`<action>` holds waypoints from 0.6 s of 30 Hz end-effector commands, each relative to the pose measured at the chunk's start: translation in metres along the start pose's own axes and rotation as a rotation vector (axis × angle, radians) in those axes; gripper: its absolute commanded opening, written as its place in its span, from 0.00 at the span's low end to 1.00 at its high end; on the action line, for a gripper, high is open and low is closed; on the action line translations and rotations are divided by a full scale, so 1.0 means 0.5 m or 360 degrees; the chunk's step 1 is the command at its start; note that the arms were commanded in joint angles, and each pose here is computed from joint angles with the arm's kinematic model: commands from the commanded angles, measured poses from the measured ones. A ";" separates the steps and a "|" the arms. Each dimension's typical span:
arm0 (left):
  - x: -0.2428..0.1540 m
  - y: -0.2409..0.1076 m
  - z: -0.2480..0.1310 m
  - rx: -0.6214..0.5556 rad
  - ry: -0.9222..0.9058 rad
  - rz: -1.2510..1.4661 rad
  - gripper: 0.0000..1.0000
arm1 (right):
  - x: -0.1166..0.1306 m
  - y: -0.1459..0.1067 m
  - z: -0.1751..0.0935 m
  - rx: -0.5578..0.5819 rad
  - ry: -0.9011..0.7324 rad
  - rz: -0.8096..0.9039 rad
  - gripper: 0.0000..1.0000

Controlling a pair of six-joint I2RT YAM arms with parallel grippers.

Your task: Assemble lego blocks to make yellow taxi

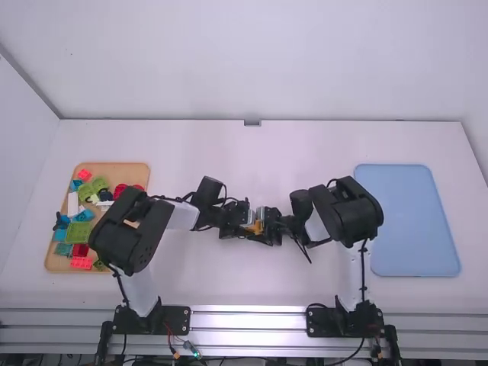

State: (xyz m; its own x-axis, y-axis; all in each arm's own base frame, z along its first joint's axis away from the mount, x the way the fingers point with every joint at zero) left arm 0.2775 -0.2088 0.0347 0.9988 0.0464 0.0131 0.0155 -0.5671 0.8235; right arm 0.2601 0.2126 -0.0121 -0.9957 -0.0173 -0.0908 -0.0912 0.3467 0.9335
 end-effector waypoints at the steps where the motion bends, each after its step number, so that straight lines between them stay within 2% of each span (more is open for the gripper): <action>1: -0.011 -0.005 0.005 0.0050 -0.0002 0.0021 0.42 | 0.000 -0.002 0.009 0.0018 0.0002 -0.0014 0.51; 11: 0.012 0.012 -0.051 -0.0033 0.0070 -0.0011 0.41 | 0.000 -0.002 0.009 0.0018 0.0001 -0.0015 0.51; 18: 0.010 0.013 -0.078 -0.0096 0.0046 0.0005 0.45 | -0.002 -0.006 0.009 0.0038 -0.0013 -0.0007 0.52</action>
State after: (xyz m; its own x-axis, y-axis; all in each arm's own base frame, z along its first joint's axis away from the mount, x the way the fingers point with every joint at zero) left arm 0.2818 -0.1841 0.0496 0.9966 0.0815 0.0092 0.0373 -0.5509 0.8337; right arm 0.2601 0.2163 -0.0119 -0.9947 -0.0211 -0.1002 -0.1012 0.3506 0.9310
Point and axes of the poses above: each hand's point on the last joint's axis, 136 mm out from that joint toward the fingers, its own z axis out along the fingers, its own x axis along the line the jaws close on, y = z × x, the point moved 5 cm from there along -z, back along the fingers, and after that the axes turned 4 degrees about -z, right-handed, at the moved point
